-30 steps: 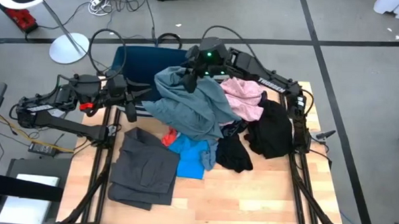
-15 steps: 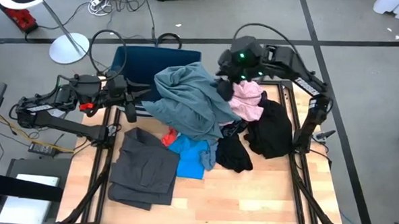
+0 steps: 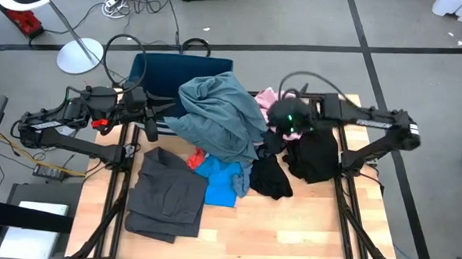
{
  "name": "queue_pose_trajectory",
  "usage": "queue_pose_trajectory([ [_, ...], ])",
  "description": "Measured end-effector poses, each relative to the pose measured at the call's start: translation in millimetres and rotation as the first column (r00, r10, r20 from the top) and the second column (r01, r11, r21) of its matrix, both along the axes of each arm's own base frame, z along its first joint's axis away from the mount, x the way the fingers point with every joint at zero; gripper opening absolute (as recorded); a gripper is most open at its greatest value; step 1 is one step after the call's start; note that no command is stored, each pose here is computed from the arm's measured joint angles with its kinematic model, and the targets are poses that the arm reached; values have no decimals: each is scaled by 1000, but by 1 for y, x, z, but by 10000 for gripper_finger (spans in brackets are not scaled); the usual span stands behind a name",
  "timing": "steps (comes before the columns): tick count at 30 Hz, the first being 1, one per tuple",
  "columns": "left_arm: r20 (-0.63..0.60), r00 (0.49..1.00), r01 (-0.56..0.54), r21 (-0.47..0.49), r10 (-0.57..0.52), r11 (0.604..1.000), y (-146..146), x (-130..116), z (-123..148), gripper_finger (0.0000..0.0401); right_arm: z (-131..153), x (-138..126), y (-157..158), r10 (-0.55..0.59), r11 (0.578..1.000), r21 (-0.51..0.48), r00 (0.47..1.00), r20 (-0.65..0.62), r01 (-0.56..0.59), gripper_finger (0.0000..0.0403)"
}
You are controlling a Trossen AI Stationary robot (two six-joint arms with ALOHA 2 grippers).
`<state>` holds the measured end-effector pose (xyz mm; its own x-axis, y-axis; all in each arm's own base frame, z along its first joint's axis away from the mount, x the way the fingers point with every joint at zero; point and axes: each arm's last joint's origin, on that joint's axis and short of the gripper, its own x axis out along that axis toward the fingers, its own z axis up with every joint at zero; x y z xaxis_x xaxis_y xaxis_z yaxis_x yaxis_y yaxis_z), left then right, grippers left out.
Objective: Sort clothes
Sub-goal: Put the blue pants into the blue laundry bin
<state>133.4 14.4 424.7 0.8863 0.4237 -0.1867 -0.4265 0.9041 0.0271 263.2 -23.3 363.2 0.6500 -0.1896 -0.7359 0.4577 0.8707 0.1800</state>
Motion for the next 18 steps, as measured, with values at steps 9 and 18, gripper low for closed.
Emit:
queue_pose_trajectory([
  [9,3,1000,-2,-7,2,1000,0,0,0,80,-104,10,13,65,997,-47,996,53,-63,246],
  [18,10,1000,-6,-29,7,1000,0,0,0,80,-145,43,-2,89,975,-219,980,179,-48,258],
])
